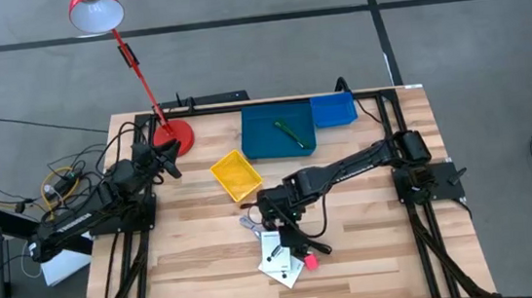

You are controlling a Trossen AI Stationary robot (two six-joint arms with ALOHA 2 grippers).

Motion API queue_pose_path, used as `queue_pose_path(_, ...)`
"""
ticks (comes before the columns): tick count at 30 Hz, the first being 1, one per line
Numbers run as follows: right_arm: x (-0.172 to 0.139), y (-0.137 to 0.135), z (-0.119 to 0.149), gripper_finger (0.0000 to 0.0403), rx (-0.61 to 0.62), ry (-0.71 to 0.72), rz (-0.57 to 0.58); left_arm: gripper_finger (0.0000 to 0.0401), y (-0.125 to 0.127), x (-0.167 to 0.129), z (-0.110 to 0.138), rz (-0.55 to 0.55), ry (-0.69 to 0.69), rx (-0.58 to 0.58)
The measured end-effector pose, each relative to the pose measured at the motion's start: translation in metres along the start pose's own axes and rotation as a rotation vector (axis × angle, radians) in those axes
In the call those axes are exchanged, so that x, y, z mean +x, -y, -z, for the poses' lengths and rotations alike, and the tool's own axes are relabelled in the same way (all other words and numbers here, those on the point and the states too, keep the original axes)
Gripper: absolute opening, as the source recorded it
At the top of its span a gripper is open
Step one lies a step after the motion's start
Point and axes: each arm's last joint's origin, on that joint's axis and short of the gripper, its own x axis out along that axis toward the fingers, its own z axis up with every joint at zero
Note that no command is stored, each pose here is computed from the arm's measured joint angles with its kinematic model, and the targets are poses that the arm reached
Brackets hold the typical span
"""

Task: Pick and place items into bin
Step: Put the top white card reader box into the yellow bin

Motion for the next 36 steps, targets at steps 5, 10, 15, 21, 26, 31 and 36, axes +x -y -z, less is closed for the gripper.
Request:
queue_pose_path(5,0.011,0.004,0.008,0.0184,0.034,-0.013,0.003,0.0094,0.0,0.0,0.0,0.0,0.0,0.0)
queue_pose_path(10,0.015,0.006,0.01,0.0172,0.035,0.003,-0.001,0.0094,0.0,0.0,0.0,0.0,0.0,0.0)
queue_pose_path(15,0.02,0.008,0.013,0.0166,0.055,0.008,-0.002,0.0094,0.0,0.0,0.0,0.0,0.0,0.0)
queue_pose_path(21,0.024,0.009,0.017,0.0169,0.06,-0.005,0.001,0.0094,0.0,0.0,0.0,0.0,0.0,0.0)
queue_pose_path(26,0.024,0.009,0.016,0.0157,0.058,0.002,0.001,0.0094,0.0,0.0,0.0,0.0,0.0,0.0)
queue_pose_path(31,0.024,0.009,0.016,0.0136,0.058,0.003,0.002,0.0094,0.0,0.0,0.0,0.0,0.0,0.0)
queue_pose_path(36,0.024,0.009,0.016,0.0112,0.058,0.003,0.002,0.0094,0.0,0.0,0.0,0.0,0.0,0.0)
